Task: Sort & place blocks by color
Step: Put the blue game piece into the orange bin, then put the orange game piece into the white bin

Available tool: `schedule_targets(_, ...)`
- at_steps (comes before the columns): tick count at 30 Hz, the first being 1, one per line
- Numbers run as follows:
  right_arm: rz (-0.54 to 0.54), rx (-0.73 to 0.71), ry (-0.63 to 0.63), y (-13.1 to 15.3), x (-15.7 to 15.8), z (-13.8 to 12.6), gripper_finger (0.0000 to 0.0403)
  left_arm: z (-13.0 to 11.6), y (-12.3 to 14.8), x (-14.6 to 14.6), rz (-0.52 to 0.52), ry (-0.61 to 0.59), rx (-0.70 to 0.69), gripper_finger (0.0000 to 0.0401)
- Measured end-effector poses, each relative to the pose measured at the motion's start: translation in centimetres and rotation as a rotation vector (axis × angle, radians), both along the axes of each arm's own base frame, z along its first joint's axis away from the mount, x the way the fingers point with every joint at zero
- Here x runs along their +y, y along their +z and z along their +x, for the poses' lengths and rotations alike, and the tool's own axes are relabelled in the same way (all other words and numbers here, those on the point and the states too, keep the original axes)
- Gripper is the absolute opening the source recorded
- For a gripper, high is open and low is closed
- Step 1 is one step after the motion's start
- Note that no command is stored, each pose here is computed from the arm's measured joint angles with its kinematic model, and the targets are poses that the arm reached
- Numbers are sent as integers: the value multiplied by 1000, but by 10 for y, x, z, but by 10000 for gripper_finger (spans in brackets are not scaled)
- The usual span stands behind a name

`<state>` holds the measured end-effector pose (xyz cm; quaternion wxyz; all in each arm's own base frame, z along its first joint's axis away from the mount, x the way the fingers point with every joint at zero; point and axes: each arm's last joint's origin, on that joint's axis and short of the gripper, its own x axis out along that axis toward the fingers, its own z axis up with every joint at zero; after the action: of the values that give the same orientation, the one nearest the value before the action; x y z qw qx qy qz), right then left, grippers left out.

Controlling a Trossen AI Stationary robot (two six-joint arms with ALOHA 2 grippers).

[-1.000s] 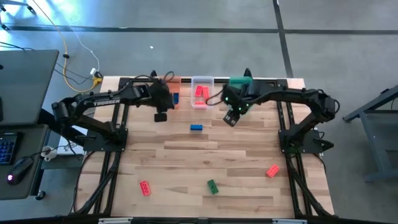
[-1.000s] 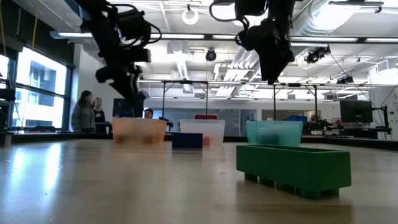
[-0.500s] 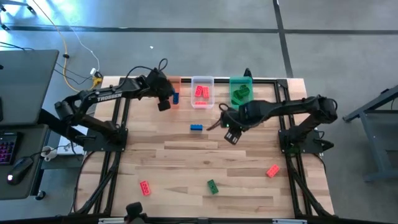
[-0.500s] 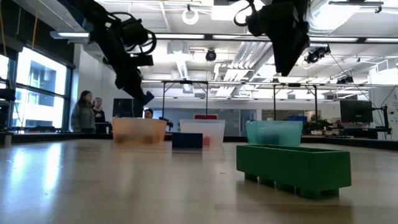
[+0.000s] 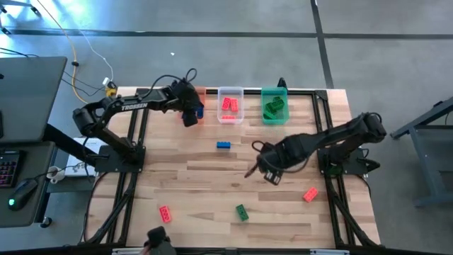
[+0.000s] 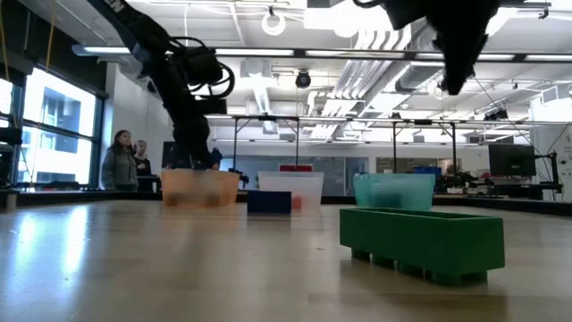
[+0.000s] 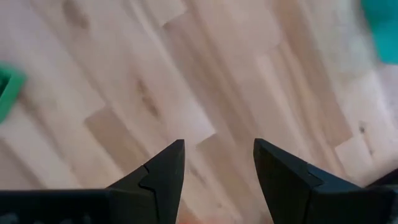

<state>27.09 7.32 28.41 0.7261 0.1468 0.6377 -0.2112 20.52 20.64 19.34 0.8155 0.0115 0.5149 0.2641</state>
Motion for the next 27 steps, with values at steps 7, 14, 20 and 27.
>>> schedule_targets(7, 55, 9, 38, 0, 32, -11, 179, 1, 0, -1, 33, 37, 24, 184)
schedule_targets(14, 73, 4, 4, 0, 55, -22, 179, 2, 1, -2, 46, 48, 35, 218)
schedule_targets(20, 92, 98, 46, -6, 74, -33, 179, 7, 2, -8, 190, 101, 169, 237)
schedule_targets(27, 90, 197, 78, -23, 93, -35, 179, 19, 3, -23, 261, 40, 233, 234)
